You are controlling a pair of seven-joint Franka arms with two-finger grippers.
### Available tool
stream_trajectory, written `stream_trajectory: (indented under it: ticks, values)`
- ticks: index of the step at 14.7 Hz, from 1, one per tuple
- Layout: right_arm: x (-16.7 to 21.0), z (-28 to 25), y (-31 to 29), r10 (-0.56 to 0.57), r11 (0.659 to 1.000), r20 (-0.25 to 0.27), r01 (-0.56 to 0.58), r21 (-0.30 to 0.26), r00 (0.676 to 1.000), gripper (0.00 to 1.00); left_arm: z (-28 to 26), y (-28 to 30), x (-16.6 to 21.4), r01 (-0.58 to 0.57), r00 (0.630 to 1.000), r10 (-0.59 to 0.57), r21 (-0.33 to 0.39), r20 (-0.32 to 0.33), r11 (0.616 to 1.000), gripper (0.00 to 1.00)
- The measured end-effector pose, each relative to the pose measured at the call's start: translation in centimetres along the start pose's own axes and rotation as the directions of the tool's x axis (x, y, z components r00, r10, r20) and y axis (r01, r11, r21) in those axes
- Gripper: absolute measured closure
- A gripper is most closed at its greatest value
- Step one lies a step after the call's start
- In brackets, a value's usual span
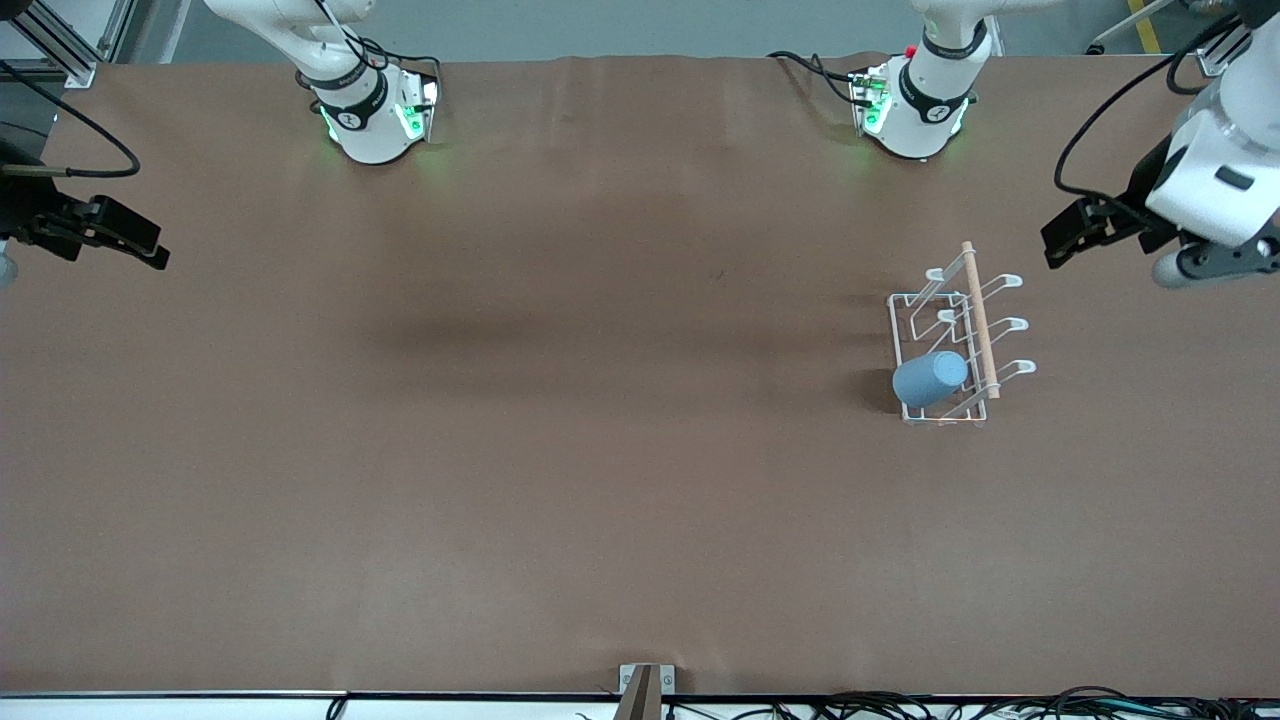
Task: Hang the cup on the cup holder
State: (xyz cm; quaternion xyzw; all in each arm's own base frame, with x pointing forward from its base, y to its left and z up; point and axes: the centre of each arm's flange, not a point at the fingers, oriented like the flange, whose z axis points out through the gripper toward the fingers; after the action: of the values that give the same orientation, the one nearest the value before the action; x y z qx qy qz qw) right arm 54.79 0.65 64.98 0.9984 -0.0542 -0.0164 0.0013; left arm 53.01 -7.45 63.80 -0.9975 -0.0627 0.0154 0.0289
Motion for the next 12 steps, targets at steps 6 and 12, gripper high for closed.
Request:
stream_trajectory:
  ticks: [6,12]
  values:
    - [0.0,-0.1,0.2,-0.014,1.000,-0.004,0.014,0.000,1.000,0.00,0.3,-1.9,-3.2,-0.073,0.997,0.073,-0.006,0.001,0.997,0.00]
    - [0.0,-0.2,0.5,-0.009,1.000,-0.004,0.009,0.001,1.000,0.00,-0.1,-1.5,-3.1,-0.128,0.992,0.128,-0.010,-0.022,0.992,0.00]
